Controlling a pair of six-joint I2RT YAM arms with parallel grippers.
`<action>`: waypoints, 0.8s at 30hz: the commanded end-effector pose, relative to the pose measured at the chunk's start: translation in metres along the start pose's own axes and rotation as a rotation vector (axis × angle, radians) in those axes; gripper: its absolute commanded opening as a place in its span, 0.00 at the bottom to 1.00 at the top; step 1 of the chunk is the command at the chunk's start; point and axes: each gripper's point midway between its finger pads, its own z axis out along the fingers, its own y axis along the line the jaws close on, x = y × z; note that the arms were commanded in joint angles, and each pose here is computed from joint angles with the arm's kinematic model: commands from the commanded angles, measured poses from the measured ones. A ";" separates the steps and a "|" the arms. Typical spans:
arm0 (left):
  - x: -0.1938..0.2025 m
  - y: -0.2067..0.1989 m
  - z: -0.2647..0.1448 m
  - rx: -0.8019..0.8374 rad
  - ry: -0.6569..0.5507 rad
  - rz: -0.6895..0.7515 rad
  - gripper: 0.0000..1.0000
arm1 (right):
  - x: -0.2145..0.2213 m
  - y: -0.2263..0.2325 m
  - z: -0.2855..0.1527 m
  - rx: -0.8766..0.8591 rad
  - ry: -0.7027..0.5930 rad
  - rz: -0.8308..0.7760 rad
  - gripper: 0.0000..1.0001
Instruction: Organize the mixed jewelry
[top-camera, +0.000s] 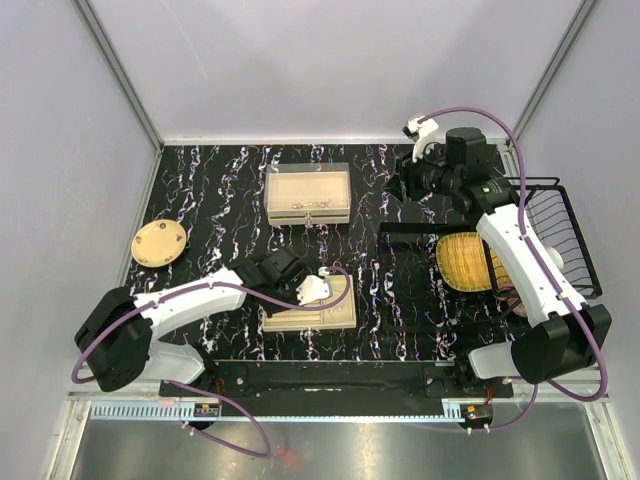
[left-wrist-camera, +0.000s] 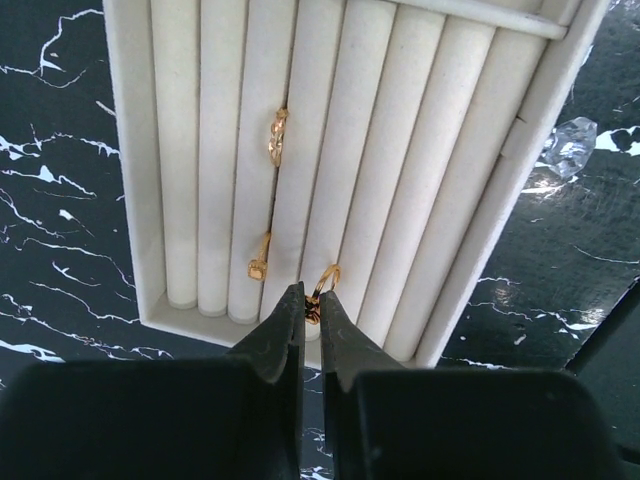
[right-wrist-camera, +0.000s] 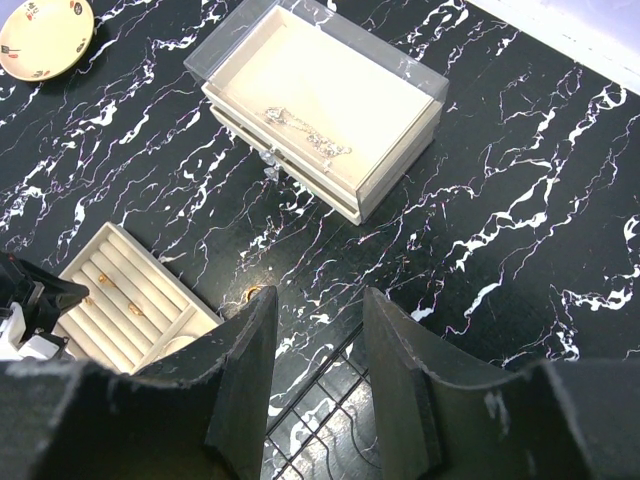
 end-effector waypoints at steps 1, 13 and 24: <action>-0.004 0.006 0.005 -0.031 -0.007 -0.002 0.00 | -0.012 -0.001 -0.007 0.016 -0.048 -0.028 0.46; 0.003 0.001 0.013 -0.020 0.002 -0.003 0.00 | -0.010 -0.002 -0.005 0.016 -0.042 -0.029 0.46; 0.011 -0.012 0.021 0.004 0.009 -0.008 0.00 | -0.009 -0.003 -0.004 0.022 -0.040 -0.029 0.47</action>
